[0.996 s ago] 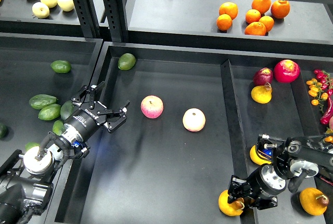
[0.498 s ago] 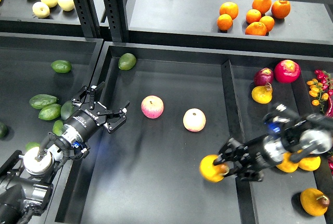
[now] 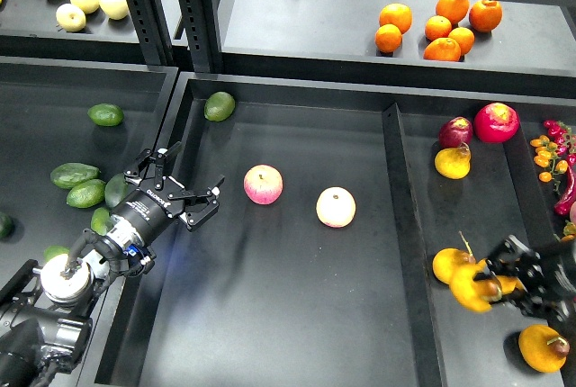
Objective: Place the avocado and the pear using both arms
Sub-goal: 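Carry the pear into the pear bin and open the right gripper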
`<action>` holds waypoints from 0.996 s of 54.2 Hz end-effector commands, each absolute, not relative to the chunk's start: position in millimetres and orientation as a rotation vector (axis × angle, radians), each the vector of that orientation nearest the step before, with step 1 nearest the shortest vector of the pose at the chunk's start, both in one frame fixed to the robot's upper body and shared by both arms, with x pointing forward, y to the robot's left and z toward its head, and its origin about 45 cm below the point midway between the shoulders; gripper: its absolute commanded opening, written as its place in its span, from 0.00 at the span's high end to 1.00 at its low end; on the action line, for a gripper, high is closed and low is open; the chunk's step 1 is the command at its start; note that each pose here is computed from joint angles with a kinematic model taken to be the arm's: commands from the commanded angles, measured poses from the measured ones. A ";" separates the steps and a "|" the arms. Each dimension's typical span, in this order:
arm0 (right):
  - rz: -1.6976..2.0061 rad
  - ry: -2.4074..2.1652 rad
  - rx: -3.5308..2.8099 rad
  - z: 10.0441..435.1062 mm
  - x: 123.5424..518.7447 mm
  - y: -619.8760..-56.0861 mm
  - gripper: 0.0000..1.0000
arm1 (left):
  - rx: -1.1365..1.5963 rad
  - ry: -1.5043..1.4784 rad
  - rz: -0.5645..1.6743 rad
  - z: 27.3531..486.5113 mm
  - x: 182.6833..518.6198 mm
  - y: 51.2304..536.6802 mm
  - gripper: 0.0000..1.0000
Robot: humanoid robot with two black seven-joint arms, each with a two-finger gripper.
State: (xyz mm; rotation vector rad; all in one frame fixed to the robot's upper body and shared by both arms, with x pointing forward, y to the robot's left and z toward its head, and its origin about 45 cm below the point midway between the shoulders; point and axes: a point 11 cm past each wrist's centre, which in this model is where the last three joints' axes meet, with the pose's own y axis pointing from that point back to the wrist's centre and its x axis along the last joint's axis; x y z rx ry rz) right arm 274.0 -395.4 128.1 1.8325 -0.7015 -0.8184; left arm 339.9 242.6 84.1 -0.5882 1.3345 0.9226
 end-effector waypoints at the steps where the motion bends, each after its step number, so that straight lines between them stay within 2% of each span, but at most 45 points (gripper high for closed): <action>1: -0.854 -0.691 1.798 117.4 257.7 -403.1 0.82 | -0.584 1.337 0.924 82.9 339.0 242.4 0.01; 21: -0.892 -0.629 1.731 90.4 225.9 -408.3 0.80 | -0.568 1.343 0.916 80.8 336.9 238.2 0.01; 54: -0.914 -0.629 1.725 67.2 230.4 -396.5 0.78 | -0.566 1.345 0.916 80.1 336.3 238.0 0.01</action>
